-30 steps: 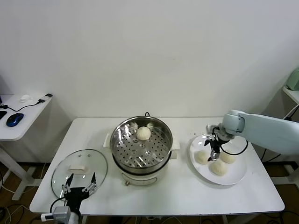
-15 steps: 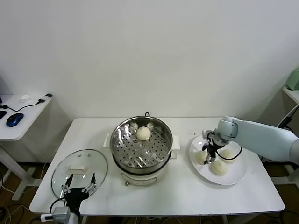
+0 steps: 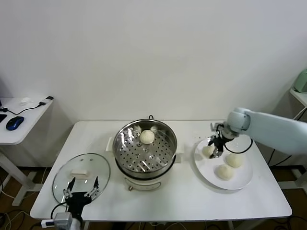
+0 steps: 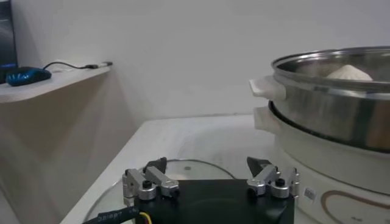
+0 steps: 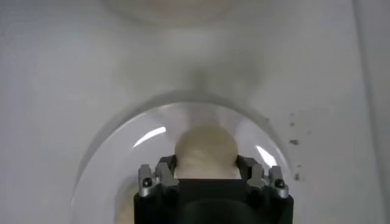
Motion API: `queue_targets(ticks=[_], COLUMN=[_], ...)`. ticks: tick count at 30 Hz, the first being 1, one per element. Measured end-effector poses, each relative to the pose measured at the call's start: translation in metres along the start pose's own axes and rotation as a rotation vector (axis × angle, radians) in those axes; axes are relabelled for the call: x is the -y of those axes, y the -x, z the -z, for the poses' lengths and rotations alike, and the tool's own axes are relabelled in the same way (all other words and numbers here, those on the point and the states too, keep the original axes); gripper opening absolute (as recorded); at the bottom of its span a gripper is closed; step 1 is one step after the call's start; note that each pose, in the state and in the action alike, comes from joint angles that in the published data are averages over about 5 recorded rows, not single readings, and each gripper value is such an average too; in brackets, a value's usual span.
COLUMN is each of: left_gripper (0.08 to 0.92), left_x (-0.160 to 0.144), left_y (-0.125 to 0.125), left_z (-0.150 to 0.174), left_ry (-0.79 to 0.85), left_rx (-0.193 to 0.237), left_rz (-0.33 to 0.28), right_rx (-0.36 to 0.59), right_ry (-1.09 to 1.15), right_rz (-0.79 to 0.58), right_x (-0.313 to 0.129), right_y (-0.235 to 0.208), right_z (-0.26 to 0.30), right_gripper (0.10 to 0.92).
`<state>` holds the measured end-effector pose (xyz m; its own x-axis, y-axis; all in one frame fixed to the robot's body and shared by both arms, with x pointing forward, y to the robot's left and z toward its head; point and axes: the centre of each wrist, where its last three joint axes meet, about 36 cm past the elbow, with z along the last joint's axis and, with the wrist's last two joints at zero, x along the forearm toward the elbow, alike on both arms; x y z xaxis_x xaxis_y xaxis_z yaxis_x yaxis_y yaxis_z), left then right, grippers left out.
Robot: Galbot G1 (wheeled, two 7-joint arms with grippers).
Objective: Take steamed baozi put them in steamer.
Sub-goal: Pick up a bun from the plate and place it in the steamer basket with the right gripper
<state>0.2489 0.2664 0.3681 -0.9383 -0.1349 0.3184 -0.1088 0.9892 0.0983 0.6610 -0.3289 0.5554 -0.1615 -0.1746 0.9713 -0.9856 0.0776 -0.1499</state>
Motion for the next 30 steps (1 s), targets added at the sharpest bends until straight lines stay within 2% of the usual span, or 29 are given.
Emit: queue_targets(ticks=[7, 14, 20, 30], left_gripper=[0.823, 0.823, 0.823, 0.823], left_x=[0.002, 0.005, 0.005, 0.005], left_y=[0.000, -0.001, -0.002, -0.006], left_z=[0.003, 0.004, 0.006, 0.007], left_ry=[0.002, -0.001, -0.004, -0.001], left_rx=[0.006, 0.008, 0.011, 0.010], left_rz=[-0.009, -0.018, -0.017, -0.018], right_rx=[0.092, 0.200, 0.225, 0.193], right_ry=[-0.029, -0.062, -0.090, -0.113], right_rz=[-0.055, -0.064, -0.057, -0.035], right_x=[0.009, -0.015, -0.039, -0.065], right_y=[-0.088, -0.129, -0.120, -0.053], right_z=[0.059, 0.151, 0.225, 0.297], right_gripper=[0.668, 0.667, 0.663, 0.670])
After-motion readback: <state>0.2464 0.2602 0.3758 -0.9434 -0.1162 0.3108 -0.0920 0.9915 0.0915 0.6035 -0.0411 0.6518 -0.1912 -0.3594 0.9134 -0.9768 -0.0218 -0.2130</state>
